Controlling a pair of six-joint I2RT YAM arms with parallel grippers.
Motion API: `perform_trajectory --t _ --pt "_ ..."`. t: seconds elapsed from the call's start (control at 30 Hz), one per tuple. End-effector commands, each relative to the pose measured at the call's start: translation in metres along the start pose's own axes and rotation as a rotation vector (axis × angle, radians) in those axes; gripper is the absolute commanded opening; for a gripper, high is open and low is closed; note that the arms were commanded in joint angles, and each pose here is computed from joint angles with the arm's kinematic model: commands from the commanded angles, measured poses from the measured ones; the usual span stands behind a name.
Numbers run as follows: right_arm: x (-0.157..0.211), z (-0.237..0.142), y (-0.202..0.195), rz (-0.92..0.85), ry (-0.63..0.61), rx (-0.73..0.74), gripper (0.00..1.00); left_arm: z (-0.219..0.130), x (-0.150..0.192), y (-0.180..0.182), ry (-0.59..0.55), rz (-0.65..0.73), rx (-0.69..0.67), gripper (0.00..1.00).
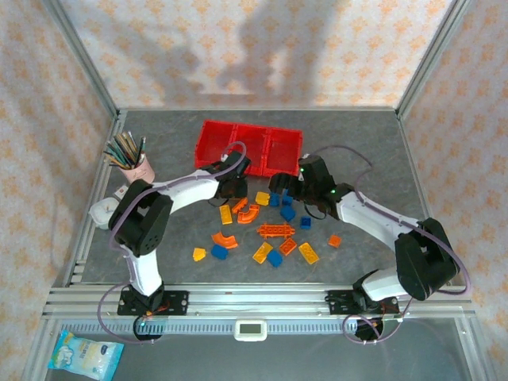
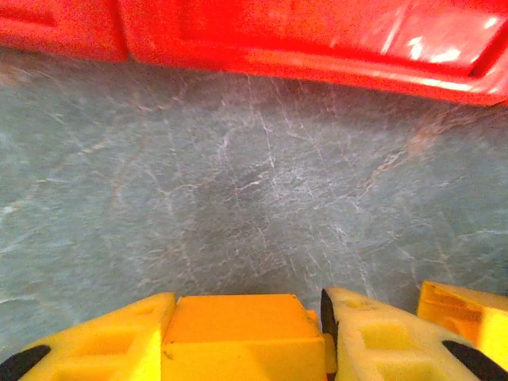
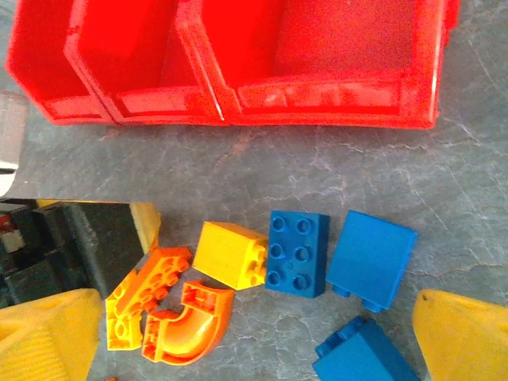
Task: Sort the legos into containers by color
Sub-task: Pick up the lego from the center of the table, then place the lego in the container.
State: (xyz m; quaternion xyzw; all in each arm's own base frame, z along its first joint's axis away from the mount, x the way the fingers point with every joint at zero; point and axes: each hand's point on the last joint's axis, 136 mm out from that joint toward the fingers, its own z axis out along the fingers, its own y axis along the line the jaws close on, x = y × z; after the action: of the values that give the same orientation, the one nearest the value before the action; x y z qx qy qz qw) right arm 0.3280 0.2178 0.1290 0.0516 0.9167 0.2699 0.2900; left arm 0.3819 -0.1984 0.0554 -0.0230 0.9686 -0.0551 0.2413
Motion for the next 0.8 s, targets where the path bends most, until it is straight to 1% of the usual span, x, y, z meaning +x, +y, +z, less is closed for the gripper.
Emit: perform_trajectory --t 0.0,0.13,0.2,0.33,0.43,0.57,0.63,0.77 --pt "-0.008 -0.006 0.020 -0.030 -0.003 -0.048 1.00 -0.030 -0.020 0.014 -0.096 -0.057 -0.030 0.37" --pt "-0.011 0.001 0.035 -0.044 0.005 -0.075 1.00 -0.052 -0.055 0.027 -0.194 -0.157 -0.012 0.34" --pt "-0.015 0.006 0.044 -0.049 0.003 -0.088 1.00 -0.061 -0.078 0.038 -0.247 -0.203 -0.020 0.34" --pt "-0.024 0.015 0.061 -0.038 -0.026 -0.129 1.00 -0.064 -0.121 0.054 -0.312 -0.272 -0.015 0.34" --pt "-0.031 0.023 0.066 -0.026 -0.040 -0.138 1.00 -0.059 -0.149 0.058 -0.342 -0.293 -0.007 0.34" --pt "-0.041 0.030 0.068 -0.029 -0.065 -0.121 1.00 -0.043 -0.178 0.067 -0.376 -0.307 -0.043 0.34" --pt "-0.045 0.033 0.068 -0.032 -0.070 -0.104 1.00 -0.023 -0.185 0.072 -0.359 -0.314 -0.065 0.35" --pt "-0.053 0.034 0.070 -0.044 -0.079 -0.084 1.00 -0.005 -0.201 0.078 -0.364 -0.335 -0.086 0.37"
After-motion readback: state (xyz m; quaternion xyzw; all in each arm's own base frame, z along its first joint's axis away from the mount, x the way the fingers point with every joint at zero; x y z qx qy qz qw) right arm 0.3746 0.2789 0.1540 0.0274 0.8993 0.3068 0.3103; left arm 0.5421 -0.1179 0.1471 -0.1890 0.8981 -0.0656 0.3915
